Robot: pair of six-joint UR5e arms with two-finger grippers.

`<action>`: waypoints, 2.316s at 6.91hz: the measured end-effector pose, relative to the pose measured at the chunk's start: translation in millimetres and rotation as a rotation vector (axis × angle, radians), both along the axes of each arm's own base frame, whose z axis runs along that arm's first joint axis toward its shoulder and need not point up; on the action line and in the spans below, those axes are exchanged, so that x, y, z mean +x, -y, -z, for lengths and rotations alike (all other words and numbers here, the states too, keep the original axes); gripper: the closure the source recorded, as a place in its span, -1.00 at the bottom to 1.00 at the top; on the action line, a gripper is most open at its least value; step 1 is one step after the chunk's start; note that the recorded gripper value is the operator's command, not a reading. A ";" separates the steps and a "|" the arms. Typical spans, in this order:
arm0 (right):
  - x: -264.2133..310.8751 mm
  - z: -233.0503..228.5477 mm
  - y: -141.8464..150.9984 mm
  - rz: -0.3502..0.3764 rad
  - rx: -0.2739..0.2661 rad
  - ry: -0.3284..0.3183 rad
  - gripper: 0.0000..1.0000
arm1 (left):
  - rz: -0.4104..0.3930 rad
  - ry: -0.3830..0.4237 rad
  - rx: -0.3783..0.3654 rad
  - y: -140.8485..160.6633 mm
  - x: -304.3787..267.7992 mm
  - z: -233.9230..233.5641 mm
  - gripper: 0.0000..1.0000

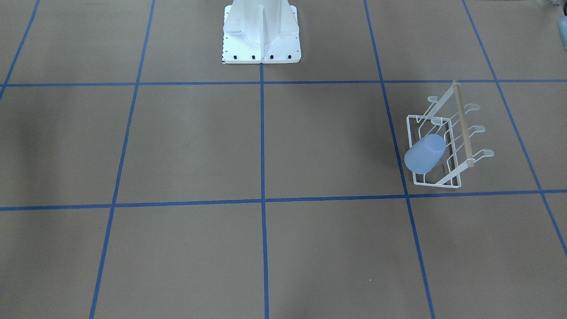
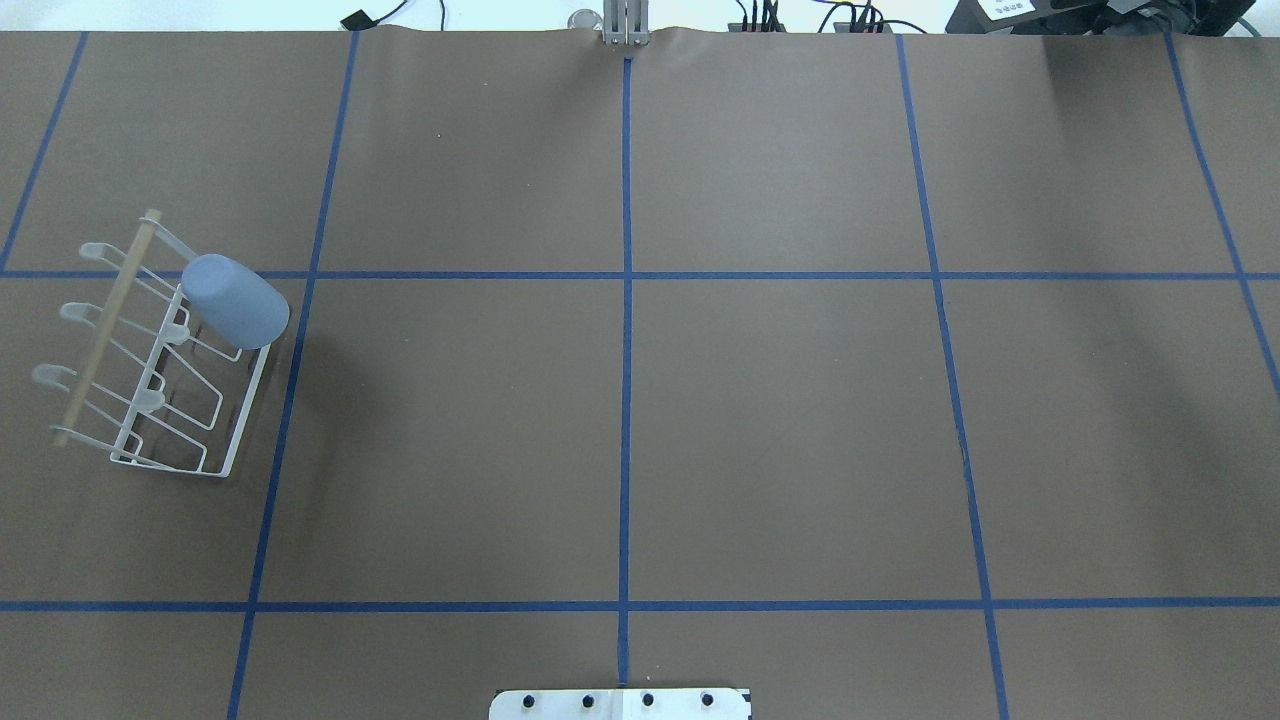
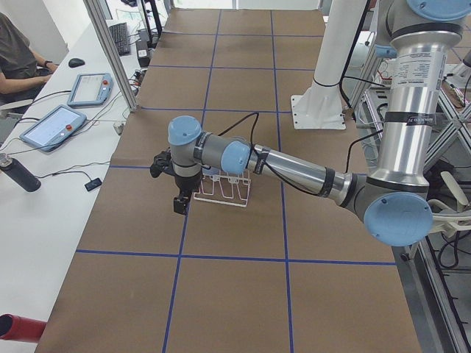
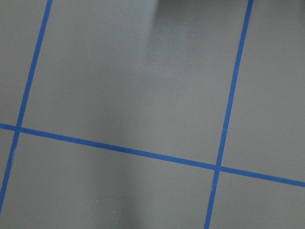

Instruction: Hang cup on cup holder

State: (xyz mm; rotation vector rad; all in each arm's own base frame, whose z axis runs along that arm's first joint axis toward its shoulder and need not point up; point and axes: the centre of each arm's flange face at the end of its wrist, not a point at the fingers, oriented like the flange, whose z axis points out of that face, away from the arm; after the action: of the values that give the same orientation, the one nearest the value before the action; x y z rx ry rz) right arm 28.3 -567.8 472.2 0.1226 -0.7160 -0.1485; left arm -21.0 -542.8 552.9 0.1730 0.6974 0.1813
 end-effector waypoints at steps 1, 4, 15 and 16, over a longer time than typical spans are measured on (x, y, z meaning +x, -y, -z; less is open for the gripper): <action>0.2 -3.0 -1.9 0.000 -0.006 -0.001 -1.00 | 0.008 -0.009 -0.018 4.2 -10.8 -12.0 -0.96; 0.7 -10.3 -9.2 -0.004 -0.018 -0.001 -1.00 | -0.028 -0.026 -0.013 6.0 -18.1 -27.7 -0.96; 3.0 -95.1 -64.7 -0.011 -0.107 -0.002 -1.00 | 0.146 -0.085 -0.006 -2.4 -18.6 45.4 -0.96; 1.7 -93.3 -63.2 -0.009 -0.104 0.002 -1.00 | 0.151 -0.082 -0.009 -3.4 -17.6 46.5 -0.96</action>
State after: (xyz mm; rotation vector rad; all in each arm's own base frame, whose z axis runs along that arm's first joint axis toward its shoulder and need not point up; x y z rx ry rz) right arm 30.0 -504.5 565.5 0.0265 -0.7238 -0.1028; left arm -38.6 -539.4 506.4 0.2248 0.7639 0.0265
